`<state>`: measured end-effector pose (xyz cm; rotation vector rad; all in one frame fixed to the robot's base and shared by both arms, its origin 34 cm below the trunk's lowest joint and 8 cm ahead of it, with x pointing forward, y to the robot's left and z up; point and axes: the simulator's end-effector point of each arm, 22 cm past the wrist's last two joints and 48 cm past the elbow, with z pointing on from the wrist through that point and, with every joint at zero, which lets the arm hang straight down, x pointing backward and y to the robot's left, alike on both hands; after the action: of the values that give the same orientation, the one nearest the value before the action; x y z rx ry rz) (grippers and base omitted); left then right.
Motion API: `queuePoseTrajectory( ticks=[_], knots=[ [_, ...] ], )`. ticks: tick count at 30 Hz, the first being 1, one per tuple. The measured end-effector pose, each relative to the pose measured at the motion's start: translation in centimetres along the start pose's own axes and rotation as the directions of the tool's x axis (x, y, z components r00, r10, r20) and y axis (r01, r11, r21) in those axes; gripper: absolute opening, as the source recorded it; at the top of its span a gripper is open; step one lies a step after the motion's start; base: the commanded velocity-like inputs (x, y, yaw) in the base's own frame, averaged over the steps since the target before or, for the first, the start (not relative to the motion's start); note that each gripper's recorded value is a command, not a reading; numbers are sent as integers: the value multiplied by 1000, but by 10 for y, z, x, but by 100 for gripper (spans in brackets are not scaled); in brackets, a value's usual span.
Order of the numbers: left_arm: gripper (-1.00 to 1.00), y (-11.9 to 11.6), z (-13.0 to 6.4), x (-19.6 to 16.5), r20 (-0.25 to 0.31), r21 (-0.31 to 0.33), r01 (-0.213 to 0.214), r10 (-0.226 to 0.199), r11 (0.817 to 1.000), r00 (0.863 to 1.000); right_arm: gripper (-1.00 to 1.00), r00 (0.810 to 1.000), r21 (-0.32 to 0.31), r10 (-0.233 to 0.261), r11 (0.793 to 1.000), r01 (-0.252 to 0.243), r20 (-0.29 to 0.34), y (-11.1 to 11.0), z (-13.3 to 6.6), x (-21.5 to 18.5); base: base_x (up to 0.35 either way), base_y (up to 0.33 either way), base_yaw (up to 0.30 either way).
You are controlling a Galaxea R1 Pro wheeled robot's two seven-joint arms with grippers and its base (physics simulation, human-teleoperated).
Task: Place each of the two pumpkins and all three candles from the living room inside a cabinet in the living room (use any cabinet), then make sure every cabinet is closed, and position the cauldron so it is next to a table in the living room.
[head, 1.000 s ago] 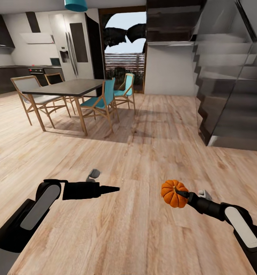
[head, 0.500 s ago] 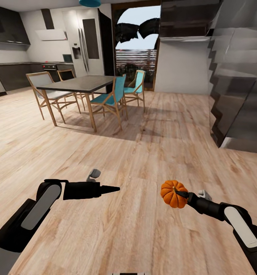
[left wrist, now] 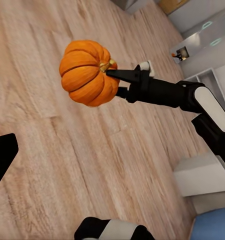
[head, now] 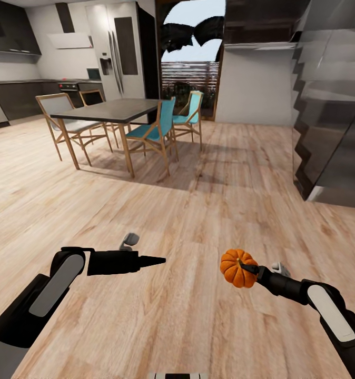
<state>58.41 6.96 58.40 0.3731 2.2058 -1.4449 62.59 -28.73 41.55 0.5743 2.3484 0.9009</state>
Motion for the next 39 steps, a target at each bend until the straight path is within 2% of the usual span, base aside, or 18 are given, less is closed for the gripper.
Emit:
queuePoseTrajectory(
  ticks=[9, 15, 19, 39],
  knots=[
    [100, 7, 2, 3, -6, -1, 14, -14, 1000, 1000, -100, 1000, 15, -4, 1000, 5, -15, -7, 5, 6, 0, 0, 113],
    [100, 10, 4, 5, -9, 0, 23, -23, 1000, 1000, -100, 997, 81, -76, 994, 78, -29, -22, 8, 10, 0, 0, 183],
    [100, 11, 5, 5, -9, 0, 28, -28, 1000, 1000, -100, 996, 89, -93, 992, 94, -9, -23, 9, 6, 86, 0, 263],
    [100, 18, 3, 7, -12, -2, 48, -48, 999, 999, -100, 994, 99, -105, 990, 103, 14, -27, 13, 4, 319, 0, 217]
  ],
)
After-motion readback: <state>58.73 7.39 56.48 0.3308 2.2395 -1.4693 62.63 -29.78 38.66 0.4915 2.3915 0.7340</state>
